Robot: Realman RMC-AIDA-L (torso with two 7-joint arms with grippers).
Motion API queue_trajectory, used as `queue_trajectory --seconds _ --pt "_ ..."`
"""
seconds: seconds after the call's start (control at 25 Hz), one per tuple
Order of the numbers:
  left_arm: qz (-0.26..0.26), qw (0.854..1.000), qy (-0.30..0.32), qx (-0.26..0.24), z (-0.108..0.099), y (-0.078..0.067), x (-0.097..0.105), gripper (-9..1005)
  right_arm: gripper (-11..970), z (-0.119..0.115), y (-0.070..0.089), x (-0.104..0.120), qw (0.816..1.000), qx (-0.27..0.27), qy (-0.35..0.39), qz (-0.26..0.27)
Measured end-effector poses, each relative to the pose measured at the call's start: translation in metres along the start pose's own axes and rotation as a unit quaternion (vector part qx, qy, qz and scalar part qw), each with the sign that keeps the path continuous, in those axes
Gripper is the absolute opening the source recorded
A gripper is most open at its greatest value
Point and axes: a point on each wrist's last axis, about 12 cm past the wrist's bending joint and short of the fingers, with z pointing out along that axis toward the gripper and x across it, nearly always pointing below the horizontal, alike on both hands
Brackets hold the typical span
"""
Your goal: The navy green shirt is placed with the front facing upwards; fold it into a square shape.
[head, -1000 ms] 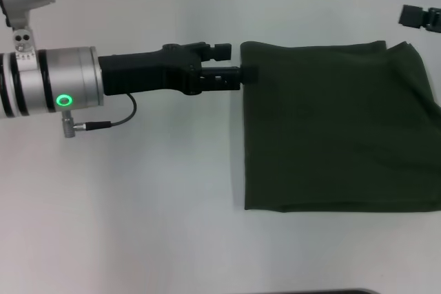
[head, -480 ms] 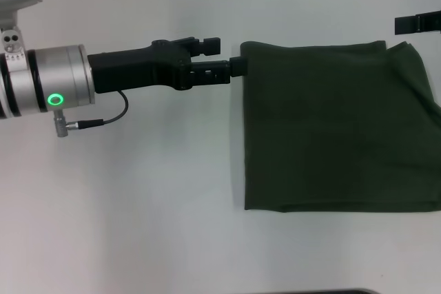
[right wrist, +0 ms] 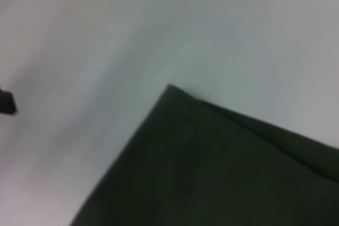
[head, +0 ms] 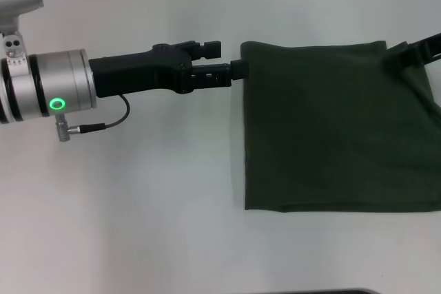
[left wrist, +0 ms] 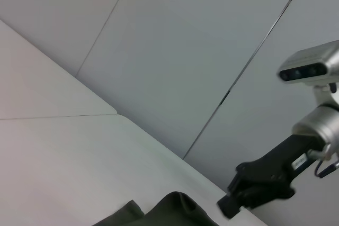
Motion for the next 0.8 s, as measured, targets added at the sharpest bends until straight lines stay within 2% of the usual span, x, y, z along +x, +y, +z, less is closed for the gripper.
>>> queue_trajectory --seconds 0.36,0.8 --pt "-0.003 1.0 -0.001 -0.001 0.0 0.0 0.002 914 7 0.02 0.008 -0.008 0.997 0.054 0.05 -0.004" --pt "0.001 1.0 -0.001 -0.002 -0.001 0.0 0.003 914 7 0.021 -0.004 0.001 0.995 0.085 0.042 0.035"
